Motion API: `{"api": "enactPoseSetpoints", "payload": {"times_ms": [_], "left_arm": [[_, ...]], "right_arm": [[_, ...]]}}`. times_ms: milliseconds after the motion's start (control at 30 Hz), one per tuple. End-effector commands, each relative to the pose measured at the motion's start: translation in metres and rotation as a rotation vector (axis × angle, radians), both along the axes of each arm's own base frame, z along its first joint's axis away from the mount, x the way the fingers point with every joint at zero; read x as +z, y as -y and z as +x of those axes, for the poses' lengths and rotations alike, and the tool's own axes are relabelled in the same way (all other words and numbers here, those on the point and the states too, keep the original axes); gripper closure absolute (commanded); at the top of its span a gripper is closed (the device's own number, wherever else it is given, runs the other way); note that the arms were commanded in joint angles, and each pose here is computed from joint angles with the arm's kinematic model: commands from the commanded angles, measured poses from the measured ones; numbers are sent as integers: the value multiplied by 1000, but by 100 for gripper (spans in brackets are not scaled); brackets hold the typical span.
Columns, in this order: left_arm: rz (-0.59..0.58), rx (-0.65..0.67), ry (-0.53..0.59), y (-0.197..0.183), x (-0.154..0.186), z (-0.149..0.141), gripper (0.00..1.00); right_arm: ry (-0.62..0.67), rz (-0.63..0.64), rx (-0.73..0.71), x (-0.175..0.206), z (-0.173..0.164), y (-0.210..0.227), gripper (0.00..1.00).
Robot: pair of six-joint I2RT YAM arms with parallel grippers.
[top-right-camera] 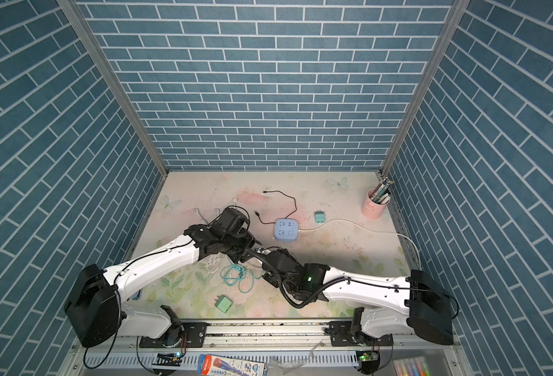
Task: Charge the electric toothbrush
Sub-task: Insert the charging cable into the plug.
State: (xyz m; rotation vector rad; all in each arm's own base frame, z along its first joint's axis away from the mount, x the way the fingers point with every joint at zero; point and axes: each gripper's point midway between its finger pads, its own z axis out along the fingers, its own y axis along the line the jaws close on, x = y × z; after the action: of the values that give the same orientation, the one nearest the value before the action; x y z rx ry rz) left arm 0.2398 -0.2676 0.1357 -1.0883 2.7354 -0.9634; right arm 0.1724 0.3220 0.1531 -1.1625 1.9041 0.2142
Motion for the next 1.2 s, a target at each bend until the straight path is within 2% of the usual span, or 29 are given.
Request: {"api": "enactPoseSetpoints", "payload": {"times_ms": [0, 333, 633, 833, 1167], "left_arm": [[-28, -45, -35, 7, 0, -11, 100], [-22, -63, -56, 10, -5, -13, 100], [-31, -72, -53, 12, -1, -12, 100], [-34, -83, -63, 13, -3, -15, 100], [-60, -85, -77, 15, -5, -18, 100]], "right_arm": [[49, -31, -16, 3, 7, 4, 100], [85, -19, -40, 11, 12, 5, 100], [88, -70, -37, 2, 14, 1, 100], [154, -84, -70, 12, 21, 1, 100], [239, -23, -47, 17, 21, -6, 100]]}}
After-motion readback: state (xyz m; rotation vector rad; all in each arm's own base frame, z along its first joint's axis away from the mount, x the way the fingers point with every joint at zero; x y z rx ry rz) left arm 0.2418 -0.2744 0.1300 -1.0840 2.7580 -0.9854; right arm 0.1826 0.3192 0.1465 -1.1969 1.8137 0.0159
